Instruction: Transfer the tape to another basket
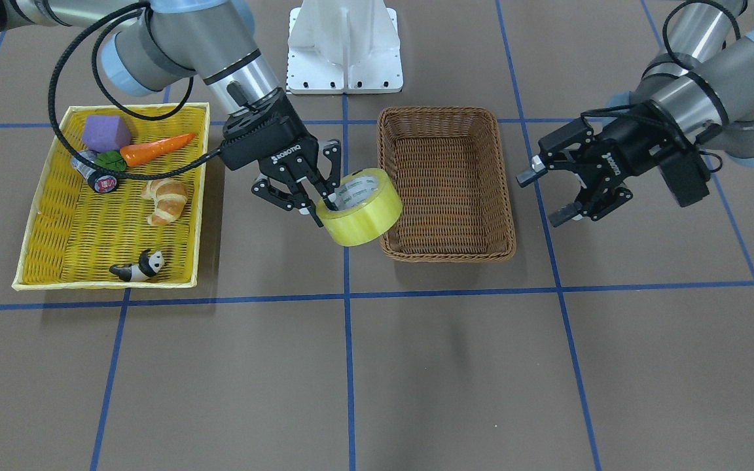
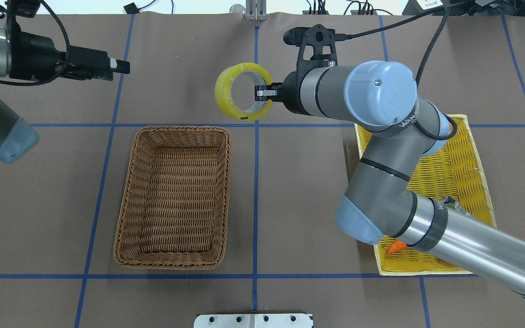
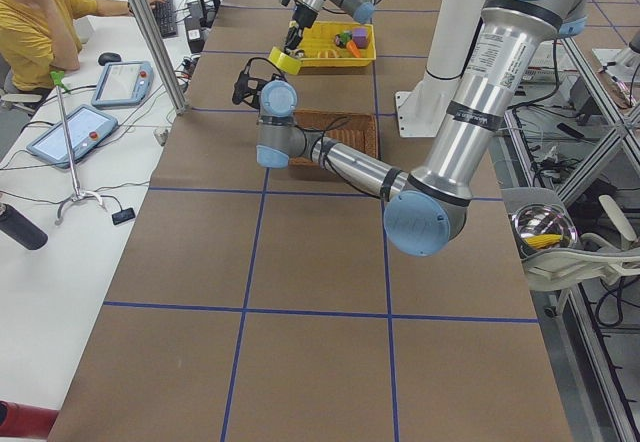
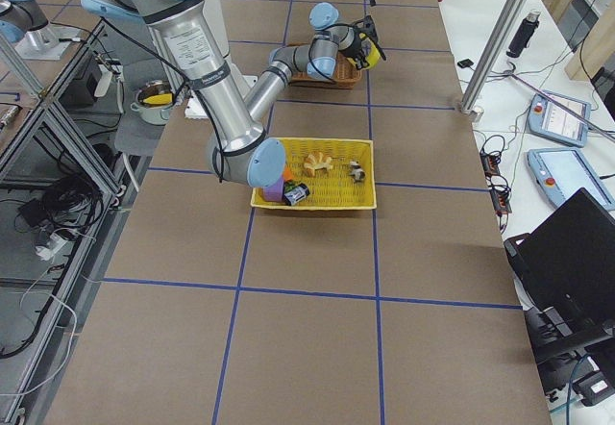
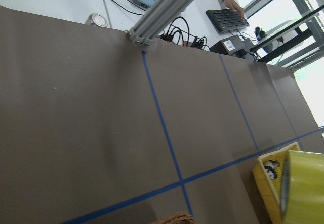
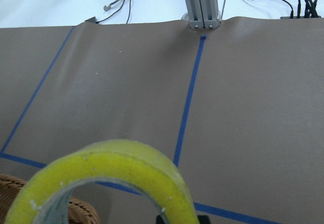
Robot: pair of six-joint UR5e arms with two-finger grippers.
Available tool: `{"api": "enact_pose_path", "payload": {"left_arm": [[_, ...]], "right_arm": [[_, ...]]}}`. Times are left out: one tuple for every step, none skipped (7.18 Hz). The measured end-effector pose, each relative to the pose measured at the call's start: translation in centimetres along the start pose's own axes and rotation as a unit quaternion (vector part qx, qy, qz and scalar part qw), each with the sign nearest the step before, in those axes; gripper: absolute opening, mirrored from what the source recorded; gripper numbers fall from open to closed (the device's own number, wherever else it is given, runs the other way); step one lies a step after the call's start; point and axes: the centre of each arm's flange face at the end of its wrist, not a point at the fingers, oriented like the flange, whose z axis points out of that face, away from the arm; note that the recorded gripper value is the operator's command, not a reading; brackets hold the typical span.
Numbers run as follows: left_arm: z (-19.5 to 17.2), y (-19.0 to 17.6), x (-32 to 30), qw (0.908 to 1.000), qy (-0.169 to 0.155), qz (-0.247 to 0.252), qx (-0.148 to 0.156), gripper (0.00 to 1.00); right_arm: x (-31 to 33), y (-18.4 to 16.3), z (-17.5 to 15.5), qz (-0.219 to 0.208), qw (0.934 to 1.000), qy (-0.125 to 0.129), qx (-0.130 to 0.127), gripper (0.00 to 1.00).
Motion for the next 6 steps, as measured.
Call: {"api": "enact_pose_path", "payload": {"left_arm": [[1.8,0.7,1.3,0.9999,0.016,0.002,-0.002,1.0],[3.8,1.6,2.5,0.9996,0.028,0.003,-0.004,1.0],[5.2,2.4,3.3,0.9993,0.035,0.003,-0.008,1.0],[5.9,2.9,3.9,0.9991,0.041,0.005,-0.01,1.0],[6.0,3.1,4.4,0.9988,0.046,0.007,-0.01,1.0],[6.0,3.2,4.8,0.9987,0.05,0.009,-0.011,1.0]], "right_arm": [[-1.9,-0.2,0.7,0.0,1.0,-0.007,0.003,0.0],[-3.3,-0.4,1.1,-0.001,0.9999,-0.013,0.004,0.0],[-4.2,-0.2,1.4,-0.002,0.9999,-0.016,0.002,0.0],[-4.8,0.1,1.5,-0.003,0.9998,-0.019,-0.001,0.0],[-5.1,0.4,1.6,-0.006,0.9998,-0.02,-0.004,0.0],[-5.2,0.7,1.8,-0.008,0.9997,-0.02,-0.008,0.0]]}}
